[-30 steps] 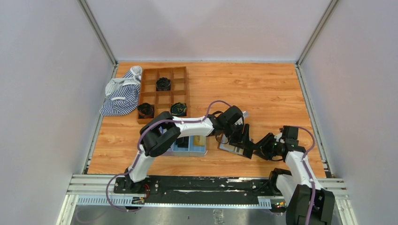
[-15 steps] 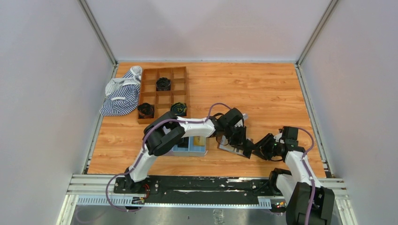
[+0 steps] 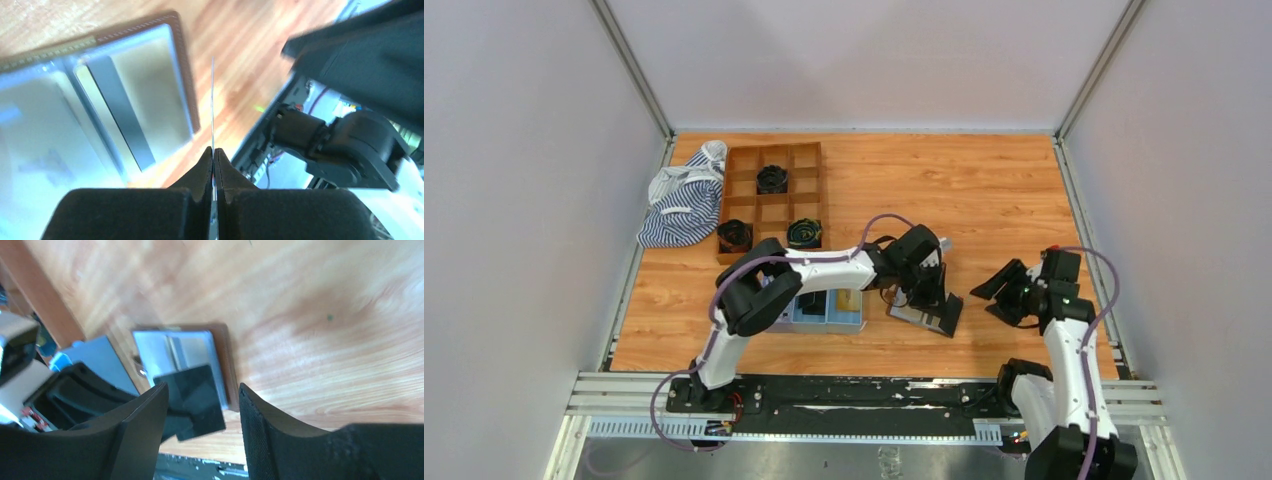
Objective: Take the credit cards out of the card holder
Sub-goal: Pick up the credit card from the center of the board, then place the credit card in the storage box.
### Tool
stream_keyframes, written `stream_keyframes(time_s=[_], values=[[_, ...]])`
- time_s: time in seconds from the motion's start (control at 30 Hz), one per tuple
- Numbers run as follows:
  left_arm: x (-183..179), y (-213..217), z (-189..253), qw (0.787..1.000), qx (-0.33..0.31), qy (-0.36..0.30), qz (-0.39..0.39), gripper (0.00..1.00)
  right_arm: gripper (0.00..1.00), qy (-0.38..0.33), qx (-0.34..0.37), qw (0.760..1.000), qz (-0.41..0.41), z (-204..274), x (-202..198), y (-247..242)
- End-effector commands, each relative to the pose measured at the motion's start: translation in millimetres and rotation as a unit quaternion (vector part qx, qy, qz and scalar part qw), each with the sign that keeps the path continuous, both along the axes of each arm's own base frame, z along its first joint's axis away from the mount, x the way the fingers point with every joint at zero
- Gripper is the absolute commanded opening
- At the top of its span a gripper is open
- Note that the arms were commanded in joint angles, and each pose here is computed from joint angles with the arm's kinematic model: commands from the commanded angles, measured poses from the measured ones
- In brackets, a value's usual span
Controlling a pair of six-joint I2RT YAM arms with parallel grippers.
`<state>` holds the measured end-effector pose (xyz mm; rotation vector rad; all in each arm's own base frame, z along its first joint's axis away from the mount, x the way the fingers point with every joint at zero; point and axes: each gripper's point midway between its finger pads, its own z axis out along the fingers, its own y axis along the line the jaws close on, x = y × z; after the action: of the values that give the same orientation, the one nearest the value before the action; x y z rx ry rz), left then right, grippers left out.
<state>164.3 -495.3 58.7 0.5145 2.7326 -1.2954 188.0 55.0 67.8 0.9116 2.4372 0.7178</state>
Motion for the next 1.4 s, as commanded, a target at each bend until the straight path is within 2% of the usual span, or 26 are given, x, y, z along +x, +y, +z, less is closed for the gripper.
stream_keyframes(time_s=[0.0,0.2,0.4,0.5,0.63,0.77,0.83,1.03,1.37], values=[[-6.2,13.3,68.0,0.997,-0.032,-0.059,-0.025,0.00,0.58,-0.022,-0.087,0.996,-0.029,37.5,2.5,-30.5],[4.4,69.4,112.4,0.986,0.048,-0.157,-0.010,0.00,0.59,-0.045,-0.106,0.993,-0.031,62.3,11.3,-37.1],[25.9,149.9,128.7,0.958,0.154,-0.235,0.052,0.00,0.58,-0.043,-0.099,0.994,-0.020,57.5,11.7,-33.8],[41.9,203.8,127.7,0.933,0.222,-0.262,0.108,0.00,0.58,-0.046,-0.098,0.994,-0.011,55.6,12.9,-32.4],[57.8,273.7,129.1,0.887,0.316,-0.291,0.172,0.00,0.58,-0.042,-0.094,0.995,-0.002,53.3,14.5,-30.7],[68.2,316.0,118.3,0.843,0.394,-0.307,0.198,0.00,0.58,-0.039,-0.079,0.996,0.006,50.0,16.1,-26.1],[70.5,326.3,107.1,0.829,0.422,-0.308,0.199,0.00,0.57,-0.038,-0.074,0.997,0.008,49.2,16.1,-24.4],[82.5,327.9,85.9,0.805,0.471,-0.310,0.183,0.00,0.57,-0.035,-0.067,0.997,0.008,42.4,13.9,-22.2],[84.5,298.3,47.7,0.830,0.467,-0.269,0.143,0.00,0.57,-0.030,-0.061,0.998,0.011,37.5,13.7,-20.4]])
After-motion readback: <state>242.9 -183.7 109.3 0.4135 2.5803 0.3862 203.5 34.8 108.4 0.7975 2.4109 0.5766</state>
